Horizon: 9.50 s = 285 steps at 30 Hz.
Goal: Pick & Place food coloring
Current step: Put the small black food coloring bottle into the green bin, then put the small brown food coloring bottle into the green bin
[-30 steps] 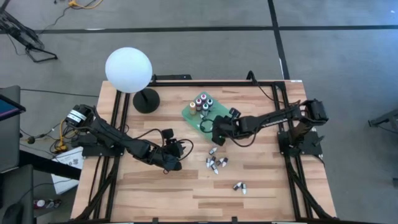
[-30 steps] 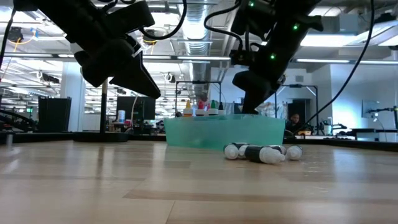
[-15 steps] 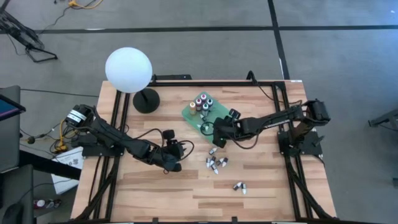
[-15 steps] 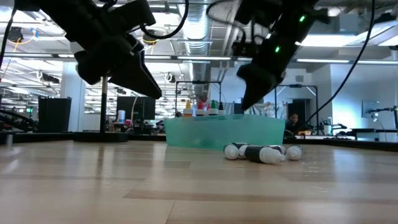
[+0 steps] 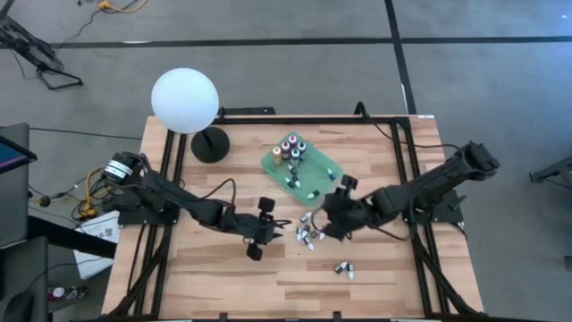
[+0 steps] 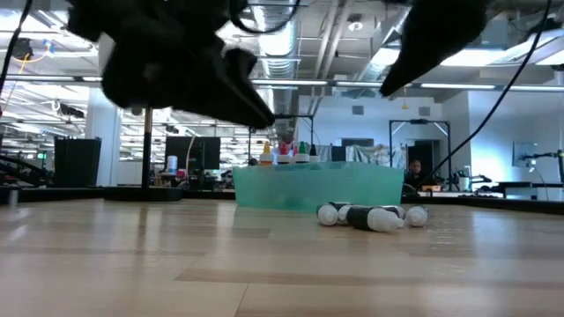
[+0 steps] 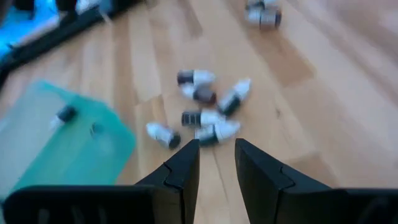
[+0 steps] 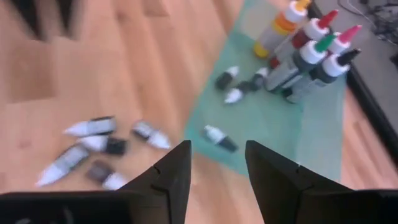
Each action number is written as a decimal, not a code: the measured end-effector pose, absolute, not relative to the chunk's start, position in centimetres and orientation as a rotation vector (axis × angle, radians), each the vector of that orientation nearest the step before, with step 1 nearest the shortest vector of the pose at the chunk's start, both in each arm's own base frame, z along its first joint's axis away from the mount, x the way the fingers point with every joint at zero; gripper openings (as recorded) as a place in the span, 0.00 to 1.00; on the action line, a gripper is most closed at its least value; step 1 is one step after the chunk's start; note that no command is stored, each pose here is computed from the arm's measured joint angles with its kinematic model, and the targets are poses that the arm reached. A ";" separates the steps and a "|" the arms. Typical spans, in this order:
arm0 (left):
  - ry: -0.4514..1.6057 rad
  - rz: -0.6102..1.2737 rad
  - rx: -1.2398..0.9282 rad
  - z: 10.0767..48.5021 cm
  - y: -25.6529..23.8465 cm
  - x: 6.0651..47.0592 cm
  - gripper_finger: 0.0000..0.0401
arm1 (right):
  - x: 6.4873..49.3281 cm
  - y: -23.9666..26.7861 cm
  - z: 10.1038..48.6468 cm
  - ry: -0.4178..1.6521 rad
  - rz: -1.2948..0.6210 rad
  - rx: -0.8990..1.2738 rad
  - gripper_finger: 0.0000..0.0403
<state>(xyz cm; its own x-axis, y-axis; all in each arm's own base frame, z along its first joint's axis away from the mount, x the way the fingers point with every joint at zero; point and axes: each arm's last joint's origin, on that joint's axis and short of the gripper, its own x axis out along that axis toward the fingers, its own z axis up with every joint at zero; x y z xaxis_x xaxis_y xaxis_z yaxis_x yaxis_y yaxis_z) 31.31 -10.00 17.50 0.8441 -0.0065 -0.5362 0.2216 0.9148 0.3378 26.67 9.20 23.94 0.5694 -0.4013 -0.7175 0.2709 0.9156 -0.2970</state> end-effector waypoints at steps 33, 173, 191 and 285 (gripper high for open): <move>0.749 -0.386 0.548 14.0 -8.1 40.2 0.41 | 17.3 20.4 23.7 0.719 -0.281 0.012 0.39; 0.898 0.046 0.576 19.0 -12.4 34.6 0.33 | 21.2 22.2 19.5 1.170 -0.504 0.752 0.33; 0.906 0.017 0.584 18.9 -13.8 33.9 0.33 | 22.8 22.4 15.7 1.326 -0.579 0.759 0.42; 0.691 0.695 0.614 23.9 -15.0 24.3 0.33 | 30.7 10.8 20.0 1.036 -0.733 -0.414 0.18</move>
<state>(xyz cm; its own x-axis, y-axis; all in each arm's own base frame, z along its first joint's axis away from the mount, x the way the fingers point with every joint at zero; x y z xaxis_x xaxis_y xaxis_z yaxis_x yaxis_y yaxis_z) 24.26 -15.00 23.88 0.5706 0.7399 -0.3563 -0.3607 0.6156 0.7007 30.74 10.80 19.98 0.3077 -0.7179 -0.6244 0.3494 0.6956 -0.6277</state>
